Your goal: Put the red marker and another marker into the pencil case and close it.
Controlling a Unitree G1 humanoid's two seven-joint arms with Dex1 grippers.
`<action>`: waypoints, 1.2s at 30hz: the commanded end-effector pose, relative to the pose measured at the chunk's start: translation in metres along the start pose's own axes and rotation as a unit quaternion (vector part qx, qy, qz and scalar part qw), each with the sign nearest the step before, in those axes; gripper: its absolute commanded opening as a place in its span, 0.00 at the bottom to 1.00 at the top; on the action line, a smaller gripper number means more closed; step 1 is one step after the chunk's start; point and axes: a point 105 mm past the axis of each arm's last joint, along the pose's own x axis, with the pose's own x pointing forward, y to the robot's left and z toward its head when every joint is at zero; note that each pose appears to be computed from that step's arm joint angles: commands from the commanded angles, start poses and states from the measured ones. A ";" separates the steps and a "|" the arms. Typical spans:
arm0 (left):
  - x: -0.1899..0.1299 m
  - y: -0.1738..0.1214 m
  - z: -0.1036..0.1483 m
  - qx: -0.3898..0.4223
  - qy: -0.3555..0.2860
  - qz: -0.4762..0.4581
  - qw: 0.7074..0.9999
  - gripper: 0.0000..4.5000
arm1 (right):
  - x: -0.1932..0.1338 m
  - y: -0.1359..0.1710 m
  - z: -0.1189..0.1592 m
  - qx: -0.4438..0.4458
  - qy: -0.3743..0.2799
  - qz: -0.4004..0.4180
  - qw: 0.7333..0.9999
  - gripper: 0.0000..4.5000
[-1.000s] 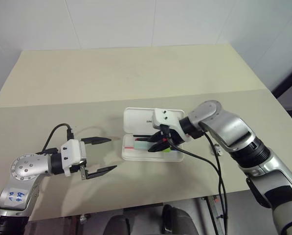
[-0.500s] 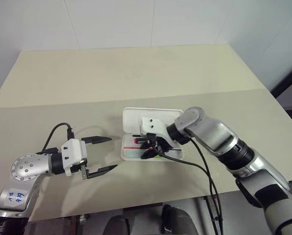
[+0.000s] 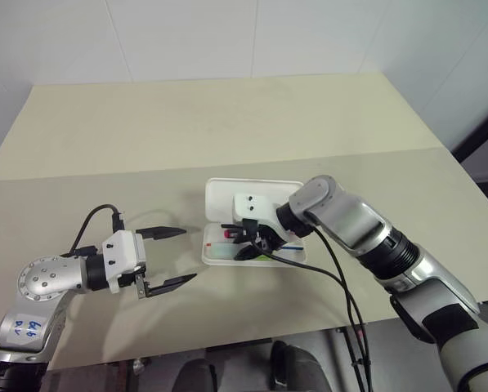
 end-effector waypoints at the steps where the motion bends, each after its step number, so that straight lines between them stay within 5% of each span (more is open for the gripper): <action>1: 0.002 0.003 0.009 0.019 -0.007 0.000 1.000 1.00 | -0.008 -0.003 0.026 -0.018 -0.041 -0.011 0.999 0.70; 5: 0.004 0.003 0.009 0.020 -0.009 -0.002 1.000 1.00 | -0.009 -0.002 0.035 -0.016 -0.057 -0.010 0.998 0.99; 12: 0.008 0.004 0.009 0.020 -0.015 -0.009 1.000 1.00 | -0.024 0.010 0.037 0.015 -0.086 0.019 0.996 0.99; 20: 0.022 -0.001 0.013 0.015 -0.038 -0.029 0.999 1.00 | -0.068 0.032 -0.014 0.088 -0.077 0.016 0.993 0.99; 29: 0.038 -0.015 0.017 -0.006 -0.067 -0.064 0.996 1.00 | -0.131 0.047 -0.069 0.192 -0.058 -0.143 0.969 0.99; 36: 0.055 -0.028 0.012 -0.029 -0.088 -0.084 0.992 1.00 | -0.167 0.046 -0.112 0.278 -0.065 -0.351 0.892 0.99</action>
